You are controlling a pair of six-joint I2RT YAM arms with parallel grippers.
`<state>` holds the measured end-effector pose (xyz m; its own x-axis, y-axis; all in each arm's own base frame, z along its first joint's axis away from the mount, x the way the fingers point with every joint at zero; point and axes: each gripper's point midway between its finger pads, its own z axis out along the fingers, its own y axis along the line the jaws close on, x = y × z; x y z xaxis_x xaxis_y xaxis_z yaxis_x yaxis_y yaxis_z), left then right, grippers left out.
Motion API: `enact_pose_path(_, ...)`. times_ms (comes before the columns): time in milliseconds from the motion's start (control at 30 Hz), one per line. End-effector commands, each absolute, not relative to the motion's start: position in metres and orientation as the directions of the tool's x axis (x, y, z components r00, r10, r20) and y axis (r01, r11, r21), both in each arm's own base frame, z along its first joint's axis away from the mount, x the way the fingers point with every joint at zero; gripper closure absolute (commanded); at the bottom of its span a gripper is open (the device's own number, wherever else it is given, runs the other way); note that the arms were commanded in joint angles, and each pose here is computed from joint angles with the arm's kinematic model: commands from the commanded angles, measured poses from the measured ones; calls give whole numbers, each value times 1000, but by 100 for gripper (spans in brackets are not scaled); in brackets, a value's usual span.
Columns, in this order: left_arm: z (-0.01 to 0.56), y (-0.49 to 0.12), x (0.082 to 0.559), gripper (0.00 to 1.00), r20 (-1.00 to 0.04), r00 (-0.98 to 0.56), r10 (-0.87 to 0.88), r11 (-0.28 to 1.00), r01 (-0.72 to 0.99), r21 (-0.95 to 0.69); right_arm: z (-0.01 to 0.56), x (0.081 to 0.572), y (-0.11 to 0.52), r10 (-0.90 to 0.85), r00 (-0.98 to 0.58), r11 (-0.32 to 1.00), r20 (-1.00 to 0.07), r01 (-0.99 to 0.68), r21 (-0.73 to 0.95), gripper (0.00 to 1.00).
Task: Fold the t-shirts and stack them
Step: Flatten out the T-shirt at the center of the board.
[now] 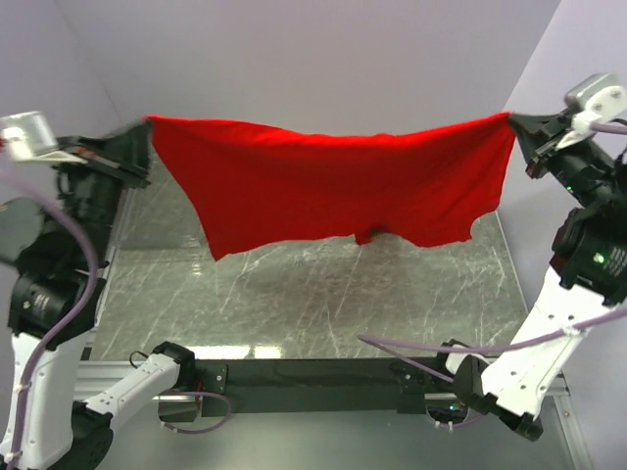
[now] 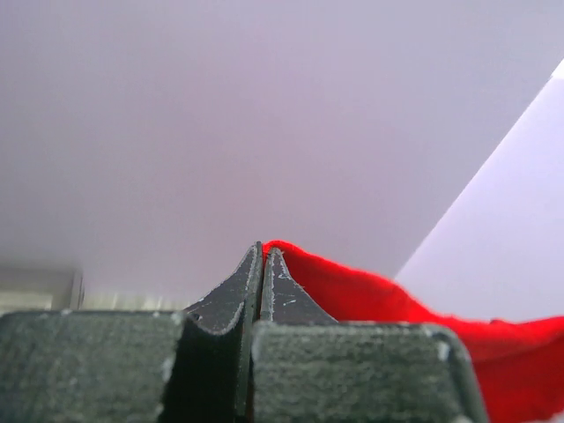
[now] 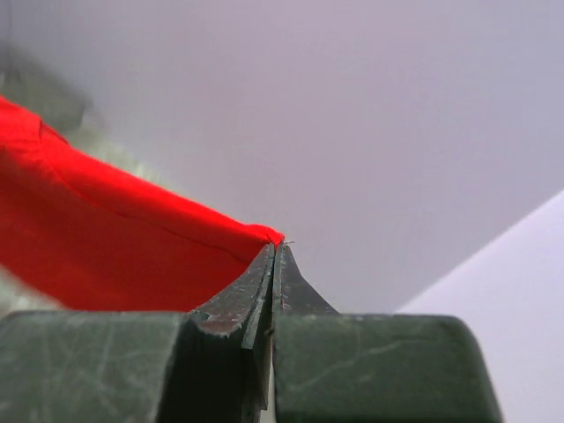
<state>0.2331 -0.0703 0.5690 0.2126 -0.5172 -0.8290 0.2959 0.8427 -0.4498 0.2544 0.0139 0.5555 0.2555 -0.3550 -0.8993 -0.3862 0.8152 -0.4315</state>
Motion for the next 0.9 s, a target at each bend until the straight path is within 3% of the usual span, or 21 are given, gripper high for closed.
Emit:
enact_pose_path(0, 626, -56, 213, 99, -771, 387, -506, 857, 331, -395, 628, 218, 43, -291, 441, 814, -849, -352, -461, 100)
enact_pose_path(200, 643, -44, 205, 99, -743, 459, -487, 872, 306, -382, 671, 197, 51, -229, 534, 844, -814, -307, -439, 100)
enact_pose_path(400, 600, -40, 240, 99, -796, 395, -458, 889, 183, -421, 636, 236, 20, -192, 433, 883, -881, -316, -347, 100)
enact_pose_path(667, 465, -72, 341, 99, -907, 148, -395, 918, 39, -394, 469, 337, -28, -209, 93, 904, -973, -361, -229, 100)
enact_pose_path(867, 322, -95, 438, 99, -923, -128, -363, 932, -53, -359, 336, 411, -56, -195, -113, 925, -974, -353, -144, 100)
